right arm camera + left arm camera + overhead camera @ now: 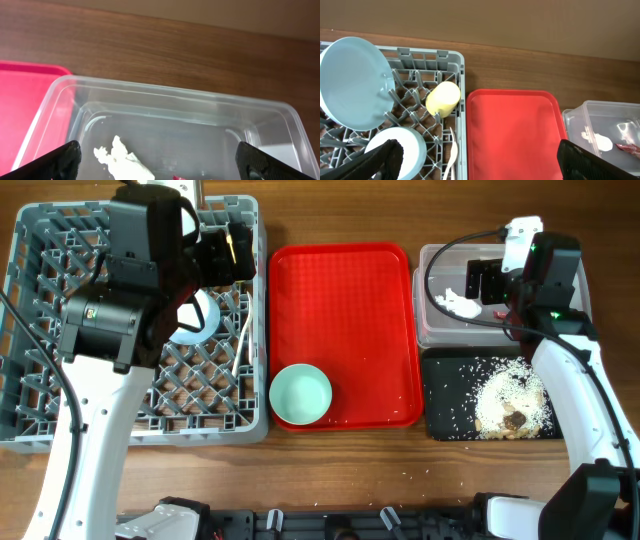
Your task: Sort waste into correct bins and load items into the dishwasher rack
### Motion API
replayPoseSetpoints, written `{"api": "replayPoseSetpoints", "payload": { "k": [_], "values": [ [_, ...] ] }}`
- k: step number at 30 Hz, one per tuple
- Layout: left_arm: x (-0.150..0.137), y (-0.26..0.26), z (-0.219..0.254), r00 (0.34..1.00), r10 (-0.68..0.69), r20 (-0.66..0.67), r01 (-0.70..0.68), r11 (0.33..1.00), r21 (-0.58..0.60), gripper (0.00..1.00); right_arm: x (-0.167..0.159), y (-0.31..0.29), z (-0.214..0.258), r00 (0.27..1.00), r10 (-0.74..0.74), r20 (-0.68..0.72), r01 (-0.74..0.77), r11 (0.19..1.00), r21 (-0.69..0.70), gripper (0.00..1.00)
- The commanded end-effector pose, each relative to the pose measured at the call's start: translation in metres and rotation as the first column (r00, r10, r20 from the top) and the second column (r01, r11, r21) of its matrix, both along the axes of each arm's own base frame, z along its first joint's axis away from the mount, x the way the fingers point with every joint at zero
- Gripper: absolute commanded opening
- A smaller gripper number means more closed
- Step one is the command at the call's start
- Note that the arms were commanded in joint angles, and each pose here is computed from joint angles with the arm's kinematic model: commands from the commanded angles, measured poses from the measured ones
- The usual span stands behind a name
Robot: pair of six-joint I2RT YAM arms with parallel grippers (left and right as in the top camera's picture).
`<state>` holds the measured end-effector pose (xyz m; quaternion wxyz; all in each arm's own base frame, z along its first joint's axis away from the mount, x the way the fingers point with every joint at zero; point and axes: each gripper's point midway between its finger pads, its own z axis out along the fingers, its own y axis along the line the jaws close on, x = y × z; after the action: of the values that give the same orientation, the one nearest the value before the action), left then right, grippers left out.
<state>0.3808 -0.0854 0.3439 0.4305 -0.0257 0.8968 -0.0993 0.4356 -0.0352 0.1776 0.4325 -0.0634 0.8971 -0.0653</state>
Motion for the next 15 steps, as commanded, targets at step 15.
{"api": "replayPoseSetpoints", "payload": {
  "k": [15],
  "values": [
    [0.0004, 0.0001, 0.0002, 1.000, 0.004, -0.002, -0.004, 1.000, -0.017, 1.00, -0.0002, 0.0103, 0.0044, 0.995, 0.101, 0.005, -0.101, 0.994, -0.040, 1.00]
  ]
}}
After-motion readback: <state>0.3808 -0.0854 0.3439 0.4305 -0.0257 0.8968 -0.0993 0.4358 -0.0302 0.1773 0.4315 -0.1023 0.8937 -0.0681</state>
